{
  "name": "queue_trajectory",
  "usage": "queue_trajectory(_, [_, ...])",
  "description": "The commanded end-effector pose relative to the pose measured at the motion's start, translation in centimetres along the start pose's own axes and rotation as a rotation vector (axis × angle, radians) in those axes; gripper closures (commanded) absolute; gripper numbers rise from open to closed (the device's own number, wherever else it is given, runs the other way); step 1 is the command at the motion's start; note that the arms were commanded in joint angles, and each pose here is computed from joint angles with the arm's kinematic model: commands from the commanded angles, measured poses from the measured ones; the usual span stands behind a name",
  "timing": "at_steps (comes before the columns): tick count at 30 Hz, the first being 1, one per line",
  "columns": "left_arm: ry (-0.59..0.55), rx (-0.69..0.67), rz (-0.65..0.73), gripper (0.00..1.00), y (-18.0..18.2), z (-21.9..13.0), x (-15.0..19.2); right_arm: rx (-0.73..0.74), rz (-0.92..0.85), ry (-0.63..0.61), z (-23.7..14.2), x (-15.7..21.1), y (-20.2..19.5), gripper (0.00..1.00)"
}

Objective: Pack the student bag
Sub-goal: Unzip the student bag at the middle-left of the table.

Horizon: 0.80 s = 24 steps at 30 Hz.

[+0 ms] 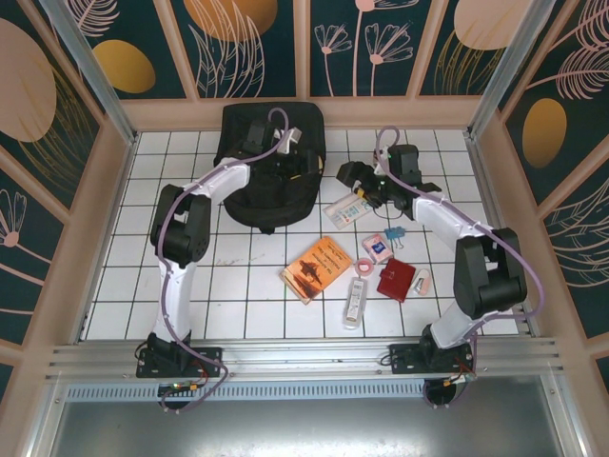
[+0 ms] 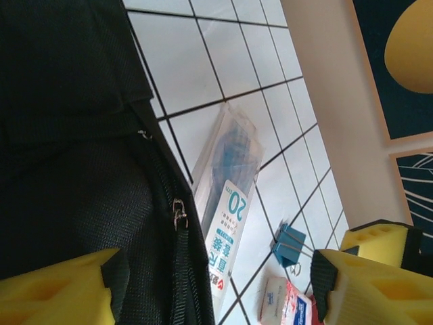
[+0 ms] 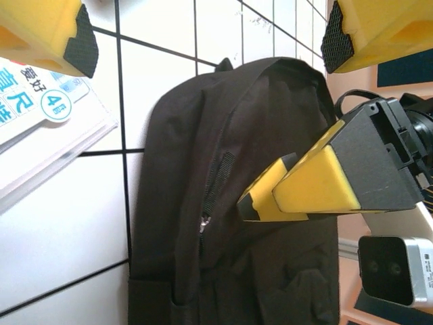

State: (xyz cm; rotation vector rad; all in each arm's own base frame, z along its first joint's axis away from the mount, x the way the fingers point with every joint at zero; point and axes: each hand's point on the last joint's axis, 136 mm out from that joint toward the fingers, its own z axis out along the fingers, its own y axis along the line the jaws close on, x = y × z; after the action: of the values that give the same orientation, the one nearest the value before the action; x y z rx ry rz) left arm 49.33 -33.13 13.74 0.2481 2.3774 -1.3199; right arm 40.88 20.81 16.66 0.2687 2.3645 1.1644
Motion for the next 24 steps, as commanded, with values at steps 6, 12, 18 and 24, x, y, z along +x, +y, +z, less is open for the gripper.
queue_trajectory(6, [0.054,0.054,-0.018,0.28,0.5,0.3,2.1,-0.082,0.081,0.026,1.9,-1.1,0.3,0.14])
queue_trajectory(12, [0.073,0.106,-0.049,0.40,0.5,0.7,2.9,-0.112,0.136,0.043,3.8,-2.3,0.4,0.18])
queue_trajectory(18, [0.065,0.157,-0.051,0.45,-0.8,0.2,3.1,-0.136,0.179,0.048,6.0,-3.9,0.8,0.23])
queue_trajectory(24, [0.072,0.150,-0.061,0.48,-0.5,0.0,3.9,-0.118,0.192,0.081,8.9,-4.1,0.8,0.35])
